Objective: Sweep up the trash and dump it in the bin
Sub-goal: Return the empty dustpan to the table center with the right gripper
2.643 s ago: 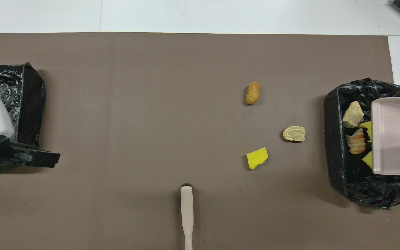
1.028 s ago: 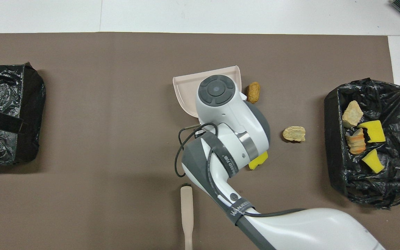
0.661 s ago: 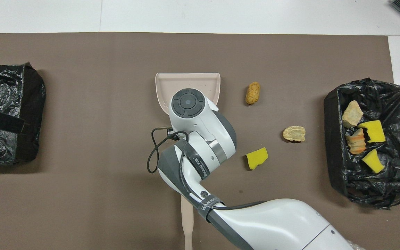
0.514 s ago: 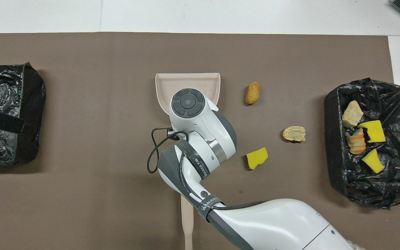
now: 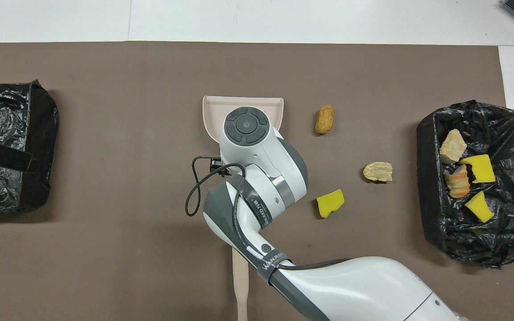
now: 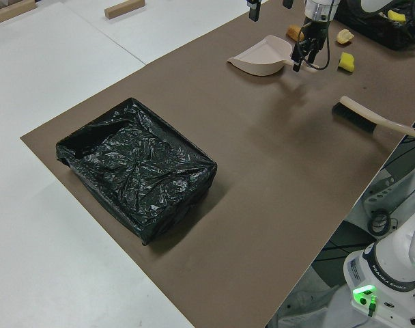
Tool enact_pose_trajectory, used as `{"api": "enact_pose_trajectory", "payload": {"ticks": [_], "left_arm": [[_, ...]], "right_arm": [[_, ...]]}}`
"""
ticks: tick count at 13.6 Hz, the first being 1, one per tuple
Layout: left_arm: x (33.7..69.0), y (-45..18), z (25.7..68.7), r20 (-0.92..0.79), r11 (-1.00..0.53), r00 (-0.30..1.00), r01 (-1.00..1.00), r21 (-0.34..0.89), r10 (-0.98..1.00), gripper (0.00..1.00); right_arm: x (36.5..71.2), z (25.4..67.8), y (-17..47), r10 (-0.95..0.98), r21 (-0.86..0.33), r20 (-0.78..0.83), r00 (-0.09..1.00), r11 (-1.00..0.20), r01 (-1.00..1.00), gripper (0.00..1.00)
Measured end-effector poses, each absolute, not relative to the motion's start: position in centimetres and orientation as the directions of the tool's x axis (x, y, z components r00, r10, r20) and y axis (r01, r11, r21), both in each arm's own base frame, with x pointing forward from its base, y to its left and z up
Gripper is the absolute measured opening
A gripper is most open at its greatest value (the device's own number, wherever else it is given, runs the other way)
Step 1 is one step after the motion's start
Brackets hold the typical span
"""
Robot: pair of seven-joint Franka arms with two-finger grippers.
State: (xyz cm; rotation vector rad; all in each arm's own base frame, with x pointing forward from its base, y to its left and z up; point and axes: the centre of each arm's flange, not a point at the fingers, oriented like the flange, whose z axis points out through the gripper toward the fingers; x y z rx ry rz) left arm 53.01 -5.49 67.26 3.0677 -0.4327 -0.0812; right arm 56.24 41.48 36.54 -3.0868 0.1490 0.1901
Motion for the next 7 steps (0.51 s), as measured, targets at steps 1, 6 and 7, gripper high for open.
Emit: {"api": "enact_pose_trajectory", "payload": {"ticks": [1,6,7], "left_arm": [[53.0,-5.5,67.3,-0.046,-0.961,0.960,-0.274,0.048,-0.276,1.00],[53.0,-5.4,67.3,-0.043,-0.962,0.962,-0.269,0.041,-0.271,1.00],[53.0,-5.4,67.4,-0.041,-0.963,0.962,-0.267,0.040,-0.269,1.00]], "right_arm": [[55.9,37.4,41.1,-0.092,-0.023,-0.143,0.985,-0.995,-0.096,1.00],[51.2,41.6,39.8,-0.089,-0.050,-0.278,0.957,-0.993,-0.106,1.00],[49.5,41.9,39.7,-0.084,-0.059,-0.305,0.949,-0.993,-0.107,1.00]]}}
